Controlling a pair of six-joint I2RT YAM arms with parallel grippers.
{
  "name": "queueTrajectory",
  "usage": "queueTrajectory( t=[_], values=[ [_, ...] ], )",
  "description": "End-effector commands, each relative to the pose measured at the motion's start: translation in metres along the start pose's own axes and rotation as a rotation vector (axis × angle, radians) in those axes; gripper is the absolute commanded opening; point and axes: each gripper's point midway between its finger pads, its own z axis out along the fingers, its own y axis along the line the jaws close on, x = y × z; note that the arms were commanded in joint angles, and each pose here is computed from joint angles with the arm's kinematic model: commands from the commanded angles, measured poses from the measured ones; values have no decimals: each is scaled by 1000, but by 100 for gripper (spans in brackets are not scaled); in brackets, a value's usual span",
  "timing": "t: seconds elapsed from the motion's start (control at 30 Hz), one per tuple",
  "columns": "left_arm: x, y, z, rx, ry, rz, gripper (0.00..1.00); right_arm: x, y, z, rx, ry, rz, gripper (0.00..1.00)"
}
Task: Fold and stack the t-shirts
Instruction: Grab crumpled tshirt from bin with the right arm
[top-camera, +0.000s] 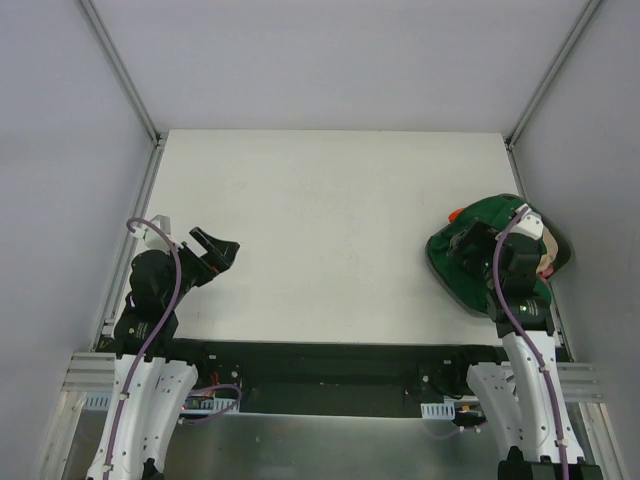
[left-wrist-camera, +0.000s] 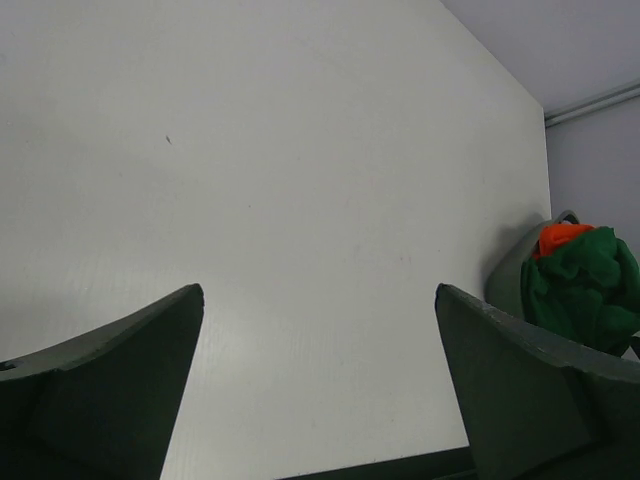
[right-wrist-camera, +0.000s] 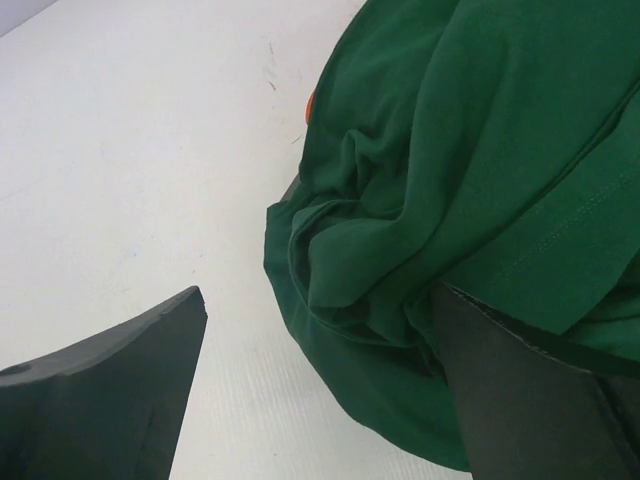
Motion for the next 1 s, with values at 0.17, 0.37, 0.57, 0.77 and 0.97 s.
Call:
queueTrajectory(
  t=[0.17, 0.37, 0.57, 0.77, 0.97],
  values=[
    [1, 0, -2, -8, 2, -20, 99, -16, -6, -11, 47, -76, 86, 96],
    [3, 4, 1, -26, 11, -29, 99, -14, -24, -9, 141, -99, 98, 96],
    [3, 6, 2, -36, 8, -38, 99, -1, -56, -5, 340, -27, 81, 96],
    [6, 6, 3, -26, 18, -38, 99, 10, -69, 6, 442, 55, 50, 96],
    [8, 8, 4, -29, 18, -46, 99, 10, -70, 14, 458, 82, 24, 73]
  ],
)
